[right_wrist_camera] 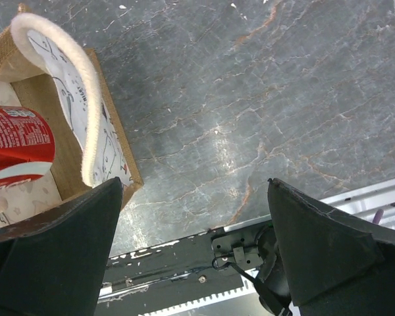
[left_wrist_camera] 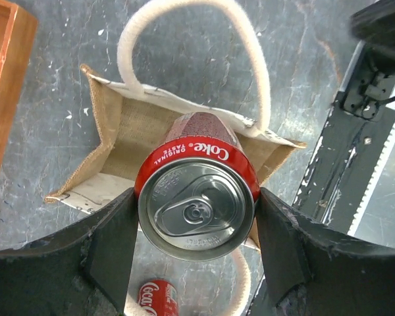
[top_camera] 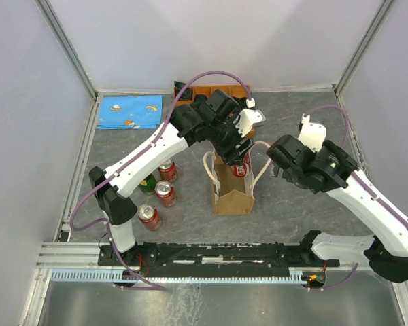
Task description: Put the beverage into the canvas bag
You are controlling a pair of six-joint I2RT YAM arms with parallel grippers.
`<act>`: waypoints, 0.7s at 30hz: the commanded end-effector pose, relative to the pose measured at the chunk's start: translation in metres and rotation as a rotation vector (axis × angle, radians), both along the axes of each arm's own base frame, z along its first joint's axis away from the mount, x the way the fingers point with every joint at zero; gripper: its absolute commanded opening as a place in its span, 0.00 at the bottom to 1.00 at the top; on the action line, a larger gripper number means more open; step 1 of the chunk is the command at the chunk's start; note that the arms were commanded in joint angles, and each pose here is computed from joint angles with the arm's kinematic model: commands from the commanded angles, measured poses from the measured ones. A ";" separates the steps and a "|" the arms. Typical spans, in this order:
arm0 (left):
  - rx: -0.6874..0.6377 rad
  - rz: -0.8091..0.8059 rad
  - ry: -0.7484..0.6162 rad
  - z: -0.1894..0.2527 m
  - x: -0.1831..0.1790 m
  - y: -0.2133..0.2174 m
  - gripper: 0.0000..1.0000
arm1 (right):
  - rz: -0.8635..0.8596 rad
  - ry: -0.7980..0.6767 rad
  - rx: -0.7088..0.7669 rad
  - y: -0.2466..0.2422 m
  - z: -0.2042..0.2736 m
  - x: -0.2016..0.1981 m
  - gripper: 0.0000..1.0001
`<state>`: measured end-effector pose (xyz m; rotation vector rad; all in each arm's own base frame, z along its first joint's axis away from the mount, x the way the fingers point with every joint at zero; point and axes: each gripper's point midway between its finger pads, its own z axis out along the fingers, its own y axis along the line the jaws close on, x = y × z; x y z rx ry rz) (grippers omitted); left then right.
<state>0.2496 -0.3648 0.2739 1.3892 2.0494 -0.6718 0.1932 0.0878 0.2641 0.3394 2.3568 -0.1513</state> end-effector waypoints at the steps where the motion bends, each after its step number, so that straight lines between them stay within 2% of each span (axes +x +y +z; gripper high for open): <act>1: -0.112 0.027 -0.173 0.035 0.024 -0.012 0.03 | -0.079 -0.083 0.018 -0.025 0.020 -0.008 0.99; 12: 0.006 0.139 -0.167 -0.031 0.048 -0.017 0.03 | -0.116 -0.112 0.005 -0.045 0.025 -0.018 0.99; 21: 0.030 0.171 -0.107 -0.065 0.054 -0.029 0.03 | -0.132 -0.120 0.007 -0.056 0.027 -0.026 0.99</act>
